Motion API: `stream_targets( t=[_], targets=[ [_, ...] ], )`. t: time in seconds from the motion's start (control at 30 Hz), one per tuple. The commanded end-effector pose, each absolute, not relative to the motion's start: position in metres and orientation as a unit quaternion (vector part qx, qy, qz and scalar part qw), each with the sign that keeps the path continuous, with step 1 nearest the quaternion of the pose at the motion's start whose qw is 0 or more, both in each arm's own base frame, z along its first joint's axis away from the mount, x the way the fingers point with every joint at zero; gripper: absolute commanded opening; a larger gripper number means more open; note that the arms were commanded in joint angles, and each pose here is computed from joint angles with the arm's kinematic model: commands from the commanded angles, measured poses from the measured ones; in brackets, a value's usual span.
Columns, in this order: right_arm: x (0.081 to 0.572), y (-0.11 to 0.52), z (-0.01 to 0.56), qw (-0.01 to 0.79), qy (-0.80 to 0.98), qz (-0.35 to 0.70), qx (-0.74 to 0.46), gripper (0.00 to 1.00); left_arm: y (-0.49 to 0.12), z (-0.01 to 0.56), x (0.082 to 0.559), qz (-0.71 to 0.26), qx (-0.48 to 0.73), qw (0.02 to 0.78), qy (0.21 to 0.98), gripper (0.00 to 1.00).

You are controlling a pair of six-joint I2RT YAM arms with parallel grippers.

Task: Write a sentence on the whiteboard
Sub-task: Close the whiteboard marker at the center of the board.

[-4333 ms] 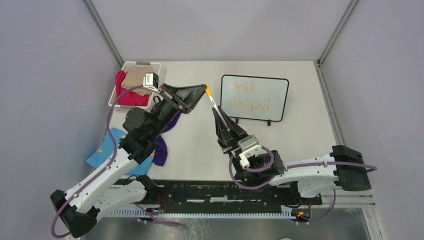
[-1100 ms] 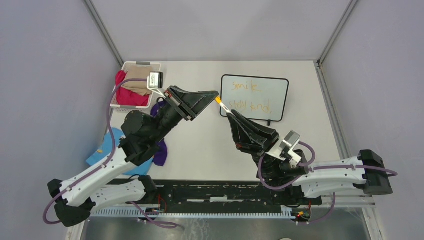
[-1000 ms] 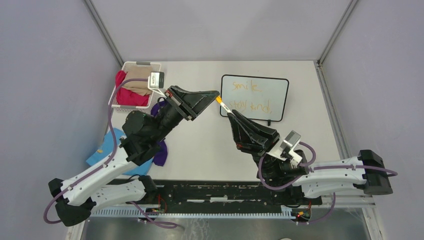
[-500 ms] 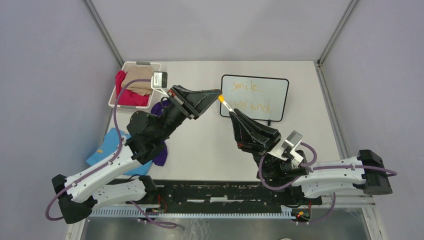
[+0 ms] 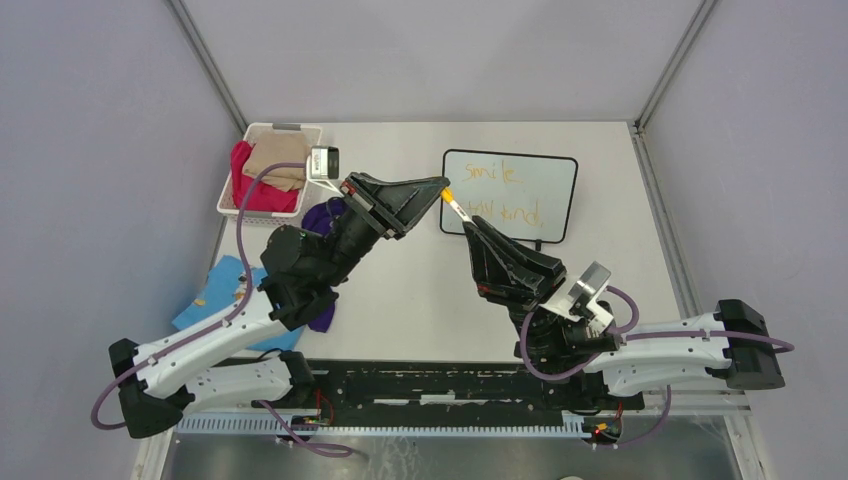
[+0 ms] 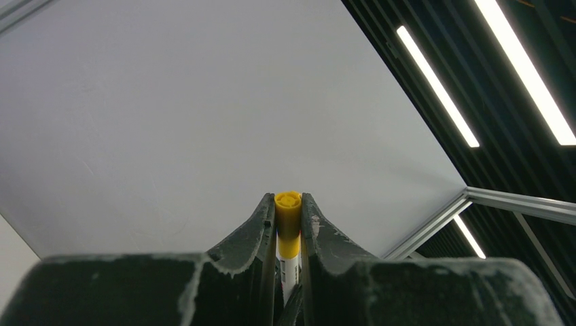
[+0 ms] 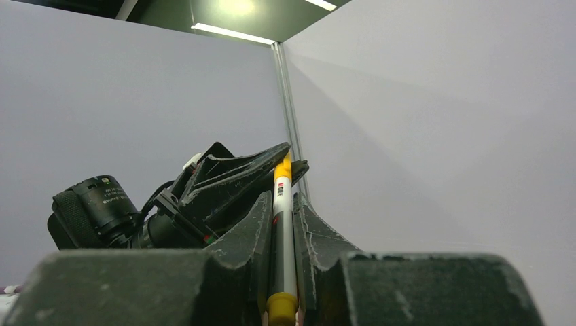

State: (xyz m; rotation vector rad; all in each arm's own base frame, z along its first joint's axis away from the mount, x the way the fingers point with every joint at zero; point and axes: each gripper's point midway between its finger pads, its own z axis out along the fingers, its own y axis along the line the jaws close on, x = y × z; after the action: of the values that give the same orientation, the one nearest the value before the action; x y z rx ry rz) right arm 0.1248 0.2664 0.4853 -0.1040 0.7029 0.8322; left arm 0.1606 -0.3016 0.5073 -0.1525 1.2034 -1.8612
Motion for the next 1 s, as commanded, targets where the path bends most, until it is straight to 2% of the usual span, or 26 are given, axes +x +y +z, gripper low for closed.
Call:
stream_targets(
  t=[0.0, 0.4, 0.57, 0.6, 0.73, 0.77, 0.87, 0.97],
  targets=[
    [0.135, 0.272, 0.488, 0.857, 0.346, 0.378, -0.048, 0.00, -0.346, 0.464, 0.118, -0.753, 0.035, 0.364, 0.546, 0.02],
    [0.140, 0.272, 0.488, 0.859, 0.349, 0.373, -0.042, 0.00, -0.363, 0.450, 0.104, -0.753, 0.052, 0.340, 0.561, 0.02],
    [0.140, 0.270, 0.488, 0.859, 0.349, 0.372, -0.044, 0.00, -0.349, 0.456, 0.111, -0.741, 0.039, 0.375, 0.555, 0.03],
    [0.140, 0.271, 0.487, 0.859, 0.350, 0.372, -0.047, 0.00, -0.344, 0.458, 0.113, -0.736, 0.034, 0.385, 0.556, 0.08],
    [0.139, 0.269, 0.487, 0.857, 0.350, 0.374, -0.050, 0.00, -0.322, 0.468, 0.124, -0.714, 0.005, 0.428, 0.553, 0.49],
    [0.139, 0.270, 0.487, 0.857, 0.349, 0.375, -0.052, 0.00, -0.315, 0.470, 0.126, -0.708, -0.002, 0.438, 0.553, 0.55],
    [0.137, 0.271, 0.488, 0.856, 0.348, 0.379, -0.058, 0.00, -0.301, 0.475, 0.134, -0.692, -0.024, 0.461, 0.555, 0.68],
    [0.134, 0.273, 0.487, 0.853, 0.345, 0.386, -0.069, 0.00, -0.289, 0.480, 0.137, -0.685, -0.036, 0.478, 0.548, 0.73]
  ],
)
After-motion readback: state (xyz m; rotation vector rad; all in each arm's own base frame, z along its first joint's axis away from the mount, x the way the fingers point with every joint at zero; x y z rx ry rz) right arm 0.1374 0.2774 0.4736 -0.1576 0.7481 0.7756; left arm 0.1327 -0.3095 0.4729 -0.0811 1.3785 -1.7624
